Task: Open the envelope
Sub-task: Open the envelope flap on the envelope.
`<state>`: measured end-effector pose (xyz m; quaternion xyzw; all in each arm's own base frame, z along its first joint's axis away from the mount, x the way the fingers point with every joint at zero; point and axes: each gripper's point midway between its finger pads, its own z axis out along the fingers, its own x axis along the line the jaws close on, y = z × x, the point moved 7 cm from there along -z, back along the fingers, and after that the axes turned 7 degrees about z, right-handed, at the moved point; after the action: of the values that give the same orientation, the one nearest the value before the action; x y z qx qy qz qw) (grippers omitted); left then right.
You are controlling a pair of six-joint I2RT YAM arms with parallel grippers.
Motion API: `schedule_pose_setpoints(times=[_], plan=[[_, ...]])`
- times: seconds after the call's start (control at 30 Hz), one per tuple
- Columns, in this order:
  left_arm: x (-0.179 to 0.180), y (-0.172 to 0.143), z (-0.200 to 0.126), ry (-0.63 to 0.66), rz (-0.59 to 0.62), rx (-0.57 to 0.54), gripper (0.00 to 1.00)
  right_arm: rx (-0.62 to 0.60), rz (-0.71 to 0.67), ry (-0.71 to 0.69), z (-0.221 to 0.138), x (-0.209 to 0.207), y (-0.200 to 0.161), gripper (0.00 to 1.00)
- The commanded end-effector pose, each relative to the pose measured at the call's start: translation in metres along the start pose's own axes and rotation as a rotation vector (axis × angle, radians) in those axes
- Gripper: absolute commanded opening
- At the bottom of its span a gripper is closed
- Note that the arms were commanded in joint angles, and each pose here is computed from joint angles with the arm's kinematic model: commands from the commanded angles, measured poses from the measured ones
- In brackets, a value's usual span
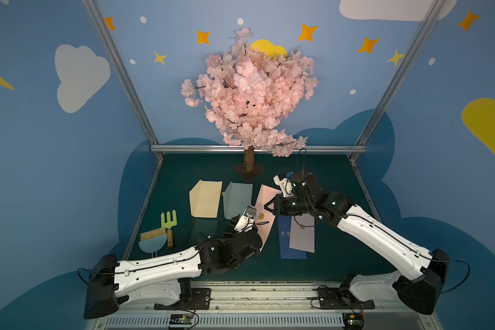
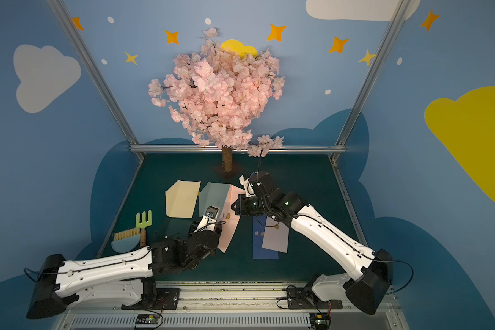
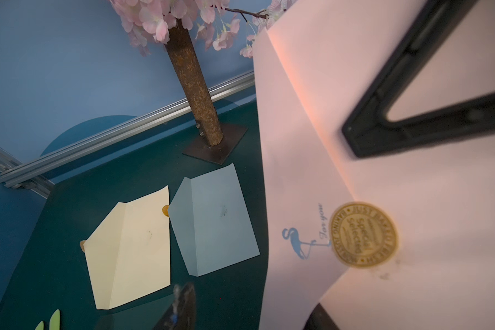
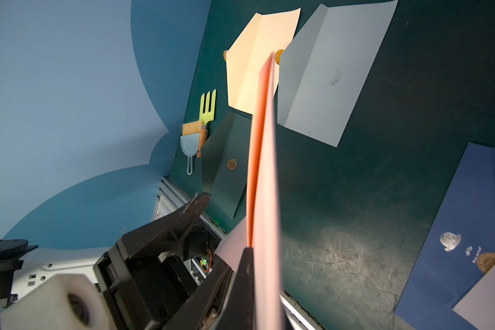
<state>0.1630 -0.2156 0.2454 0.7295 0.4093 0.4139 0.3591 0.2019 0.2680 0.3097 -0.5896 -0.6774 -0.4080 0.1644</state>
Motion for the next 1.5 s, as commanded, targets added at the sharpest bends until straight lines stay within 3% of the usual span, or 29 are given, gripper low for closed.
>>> schedule_pose_setpoints(times=[0.0,0.4,0.6,0.87,1.03,1.13,1.3,1.47], plan=[[0.010,0.000,0.000,0.049,-0.033,-0.010,0.55,0.048,-0.009,0.018,-0.004,0.006,-0.009,0.00],[0.026,-0.010,-0.003,0.069,-0.093,0.003,0.55,0.046,-0.010,0.047,-0.007,0.009,-0.011,0.00],[0.051,-0.025,-0.011,0.104,-0.150,0.019,0.55,0.022,-0.035,0.192,-0.015,0.019,-0.015,0.00],[0.065,-0.034,-0.007,0.097,-0.200,0.043,0.56,0.108,-0.031,0.470,-0.008,0.049,-0.018,0.00],[0.066,-0.037,-0.004,0.092,-0.214,0.055,0.56,0.146,-0.030,0.568,-0.005,0.061,-0.019,0.00],[0.065,-0.035,-0.005,0.056,-0.219,0.027,0.56,0.162,-0.033,0.586,-0.001,0.064,-0.020,0.00],[0.057,-0.027,-0.015,-0.128,-0.256,-0.135,0.56,0.172,-0.020,0.581,0.008,0.061,-0.021,0.00],[0.063,-0.031,-0.030,-0.208,-0.283,-0.227,0.57,0.183,-0.015,0.580,0.013,0.057,-0.022,0.00]])
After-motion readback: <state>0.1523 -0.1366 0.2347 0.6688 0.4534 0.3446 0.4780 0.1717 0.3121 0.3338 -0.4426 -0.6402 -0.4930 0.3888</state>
